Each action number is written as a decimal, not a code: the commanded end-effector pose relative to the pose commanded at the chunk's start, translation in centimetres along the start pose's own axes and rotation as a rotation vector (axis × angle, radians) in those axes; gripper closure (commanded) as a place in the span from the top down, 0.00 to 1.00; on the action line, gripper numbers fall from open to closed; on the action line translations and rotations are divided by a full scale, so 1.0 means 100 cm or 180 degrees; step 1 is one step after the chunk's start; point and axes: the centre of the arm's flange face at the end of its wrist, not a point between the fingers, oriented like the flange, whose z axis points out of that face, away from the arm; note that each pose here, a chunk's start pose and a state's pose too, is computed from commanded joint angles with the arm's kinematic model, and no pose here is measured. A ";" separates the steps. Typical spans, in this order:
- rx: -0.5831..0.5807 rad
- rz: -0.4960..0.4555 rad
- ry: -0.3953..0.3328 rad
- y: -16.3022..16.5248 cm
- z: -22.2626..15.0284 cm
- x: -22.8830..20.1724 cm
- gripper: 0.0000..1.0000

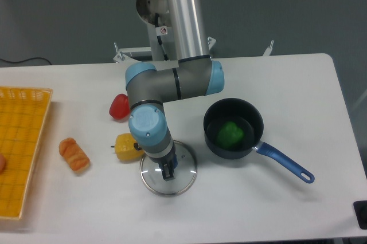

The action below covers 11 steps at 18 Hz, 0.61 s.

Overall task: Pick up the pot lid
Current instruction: 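Close the gripper around the blue lid knob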

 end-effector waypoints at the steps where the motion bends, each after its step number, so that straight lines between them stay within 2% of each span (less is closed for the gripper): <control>1: -0.0005 0.0000 -0.0005 0.000 -0.001 0.000 0.54; 5: -0.0004 -0.0007 -0.0019 0.001 -0.004 -0.001 0.53; 11: 0.0006 0.0025 0.0013 0.011 -0.033 -0.007 0.53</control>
